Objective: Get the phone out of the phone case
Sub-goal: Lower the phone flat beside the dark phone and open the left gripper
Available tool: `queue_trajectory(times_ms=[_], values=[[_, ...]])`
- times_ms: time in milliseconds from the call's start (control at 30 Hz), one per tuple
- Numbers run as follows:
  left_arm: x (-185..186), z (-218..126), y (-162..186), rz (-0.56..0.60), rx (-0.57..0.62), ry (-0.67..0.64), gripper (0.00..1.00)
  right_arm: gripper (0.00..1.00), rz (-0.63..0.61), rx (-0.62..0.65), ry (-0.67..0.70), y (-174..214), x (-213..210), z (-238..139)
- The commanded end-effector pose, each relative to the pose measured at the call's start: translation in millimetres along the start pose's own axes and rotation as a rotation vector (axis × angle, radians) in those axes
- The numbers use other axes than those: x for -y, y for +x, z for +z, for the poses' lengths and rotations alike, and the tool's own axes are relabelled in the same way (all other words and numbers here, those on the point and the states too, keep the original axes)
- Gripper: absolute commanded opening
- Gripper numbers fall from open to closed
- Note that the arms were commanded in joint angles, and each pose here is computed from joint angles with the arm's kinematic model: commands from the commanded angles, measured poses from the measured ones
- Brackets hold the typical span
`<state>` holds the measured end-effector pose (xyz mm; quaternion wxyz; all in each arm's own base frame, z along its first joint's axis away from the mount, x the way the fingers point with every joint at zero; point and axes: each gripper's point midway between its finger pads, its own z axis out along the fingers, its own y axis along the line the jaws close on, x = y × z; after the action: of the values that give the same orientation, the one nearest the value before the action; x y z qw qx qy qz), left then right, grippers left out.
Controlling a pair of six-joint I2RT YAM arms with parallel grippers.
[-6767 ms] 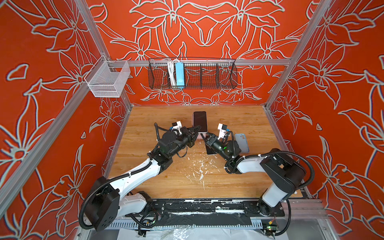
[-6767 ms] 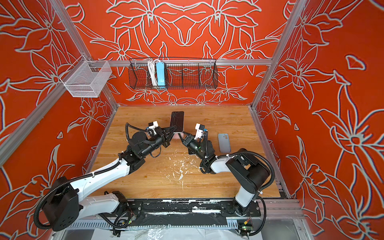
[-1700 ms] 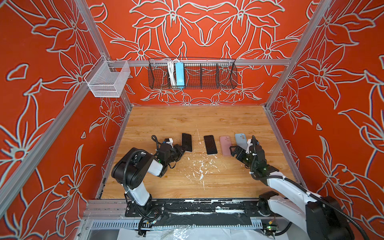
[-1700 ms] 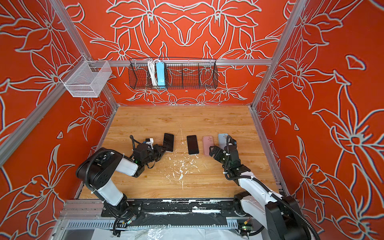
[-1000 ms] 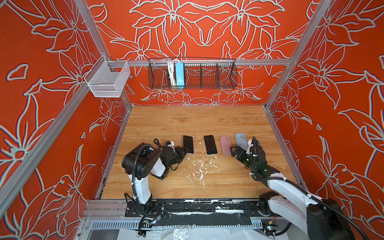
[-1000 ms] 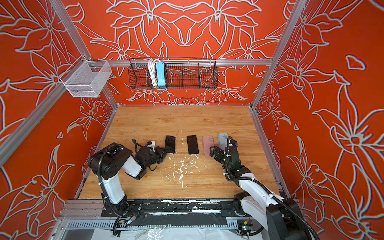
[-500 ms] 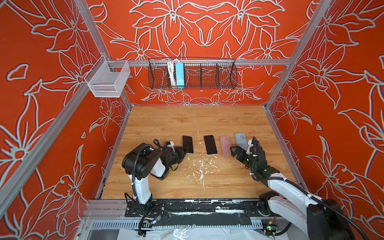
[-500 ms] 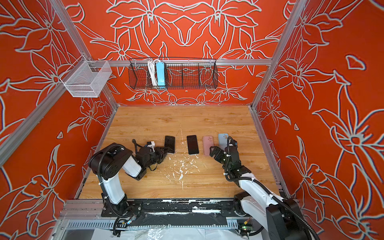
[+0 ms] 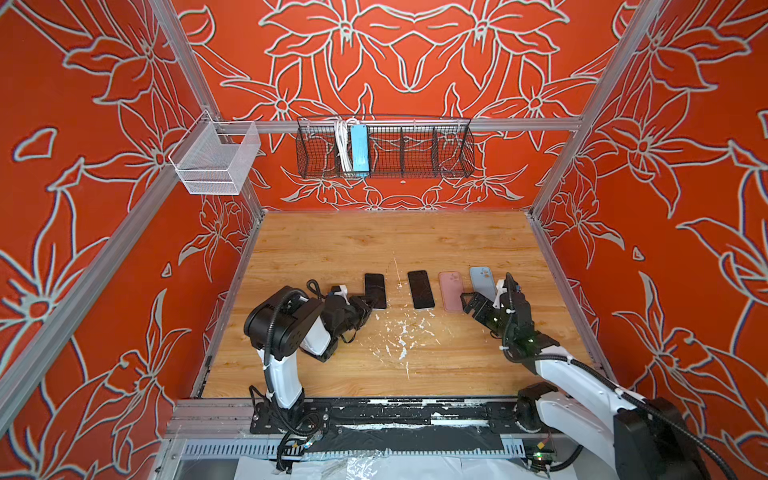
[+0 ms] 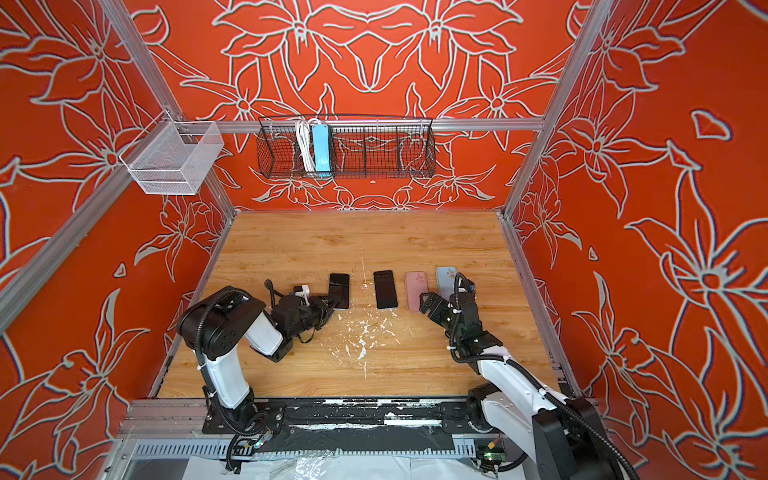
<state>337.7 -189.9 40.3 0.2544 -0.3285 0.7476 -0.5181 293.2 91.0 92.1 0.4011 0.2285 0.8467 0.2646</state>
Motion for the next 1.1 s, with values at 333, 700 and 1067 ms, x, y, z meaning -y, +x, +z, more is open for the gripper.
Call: queue_trajectory(times_ms=[333, 700, 1067], values=[[0.0, -6.4, 0.0, 0.020, 0.008, -0.074, 0.33, 0.98, 0.010, 0.016, 0.014, -0.1, 3.7, 0.0], [-16.2, -7.1, 0.0, -0.003, 0.008, -0.173, 0.37, 0.98, -0.003, 0.024, 0.018, -2.6, 3.0, -2.1], [-21.4, -18.1, -1.1, 0.025, 0.014, -0.269, 0.37, 0.98, -0.001, 0.022, 0.024, 1.0, 7.5, -2.5]])
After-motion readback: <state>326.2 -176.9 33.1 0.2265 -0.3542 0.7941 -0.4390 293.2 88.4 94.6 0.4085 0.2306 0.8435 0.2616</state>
